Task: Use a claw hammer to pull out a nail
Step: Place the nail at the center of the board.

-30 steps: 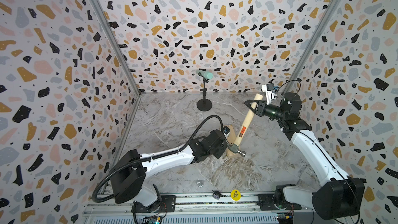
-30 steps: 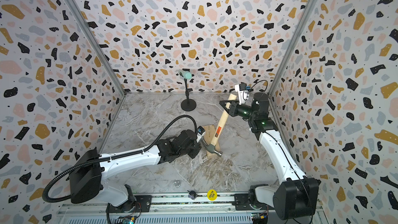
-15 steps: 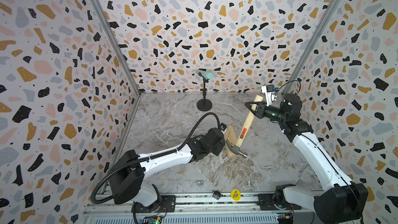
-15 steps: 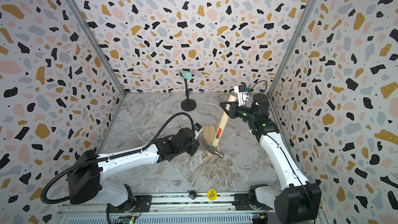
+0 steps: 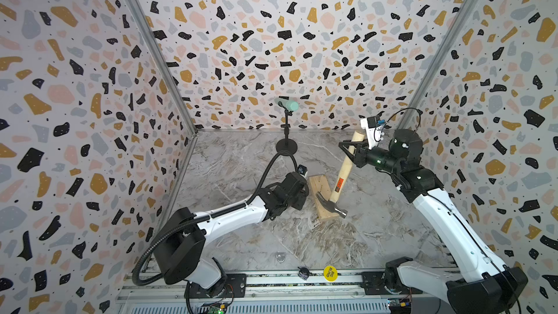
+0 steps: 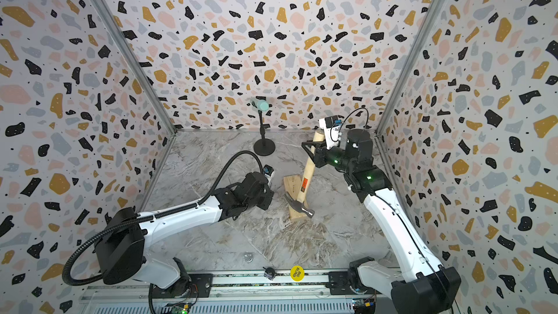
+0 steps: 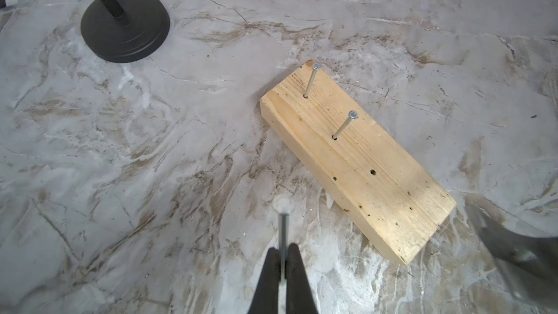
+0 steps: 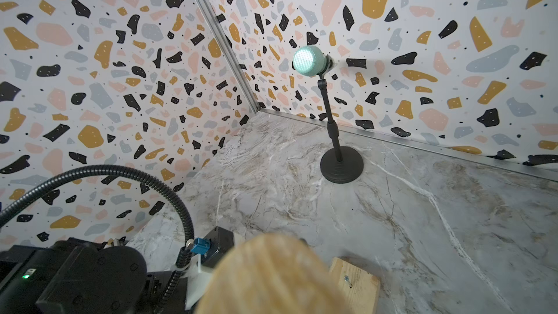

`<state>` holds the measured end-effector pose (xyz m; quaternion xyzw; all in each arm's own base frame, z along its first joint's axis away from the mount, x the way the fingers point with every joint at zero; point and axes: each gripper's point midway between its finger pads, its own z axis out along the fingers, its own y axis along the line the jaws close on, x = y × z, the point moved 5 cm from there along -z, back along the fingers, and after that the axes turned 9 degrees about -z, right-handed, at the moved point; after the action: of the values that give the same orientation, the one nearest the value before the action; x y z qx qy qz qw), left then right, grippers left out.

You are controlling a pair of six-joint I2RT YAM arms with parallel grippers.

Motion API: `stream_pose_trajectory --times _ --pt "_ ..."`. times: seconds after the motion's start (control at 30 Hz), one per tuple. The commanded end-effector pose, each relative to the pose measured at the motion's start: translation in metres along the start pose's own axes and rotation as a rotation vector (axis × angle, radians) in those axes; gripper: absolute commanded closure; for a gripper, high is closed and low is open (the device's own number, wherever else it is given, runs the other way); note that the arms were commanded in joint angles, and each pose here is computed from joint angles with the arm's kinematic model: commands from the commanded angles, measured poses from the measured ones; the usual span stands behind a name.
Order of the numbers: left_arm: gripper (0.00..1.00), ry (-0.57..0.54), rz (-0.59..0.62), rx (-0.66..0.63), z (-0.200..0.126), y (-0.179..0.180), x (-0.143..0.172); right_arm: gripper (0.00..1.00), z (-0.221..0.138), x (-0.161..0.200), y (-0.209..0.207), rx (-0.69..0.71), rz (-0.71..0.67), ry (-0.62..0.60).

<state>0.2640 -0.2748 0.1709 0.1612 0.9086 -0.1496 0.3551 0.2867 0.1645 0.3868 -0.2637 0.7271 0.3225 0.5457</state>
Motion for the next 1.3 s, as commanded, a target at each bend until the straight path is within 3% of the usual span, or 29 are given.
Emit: stream_pose_trajectory --times 0.0,0.6,1.27 --pt "1.0 0.017 -0.048 -0.015 0.007 0.006 0.002 1.0 -0.023 -0.045 0.024 0.016 -0.101 -0.132" --pt "1.0 0.084 -0.23 -0.129 0.034 0.037 0.024 1.0 -0.024 -0.046 0.047 0.12 -0.239 -0.131" --pt "1.0 0.17 -0.29 -0.152 0.064 0.051 0.057 1.0 -0.021 -0.033 0.044 0.124 -0.245 -0.105"
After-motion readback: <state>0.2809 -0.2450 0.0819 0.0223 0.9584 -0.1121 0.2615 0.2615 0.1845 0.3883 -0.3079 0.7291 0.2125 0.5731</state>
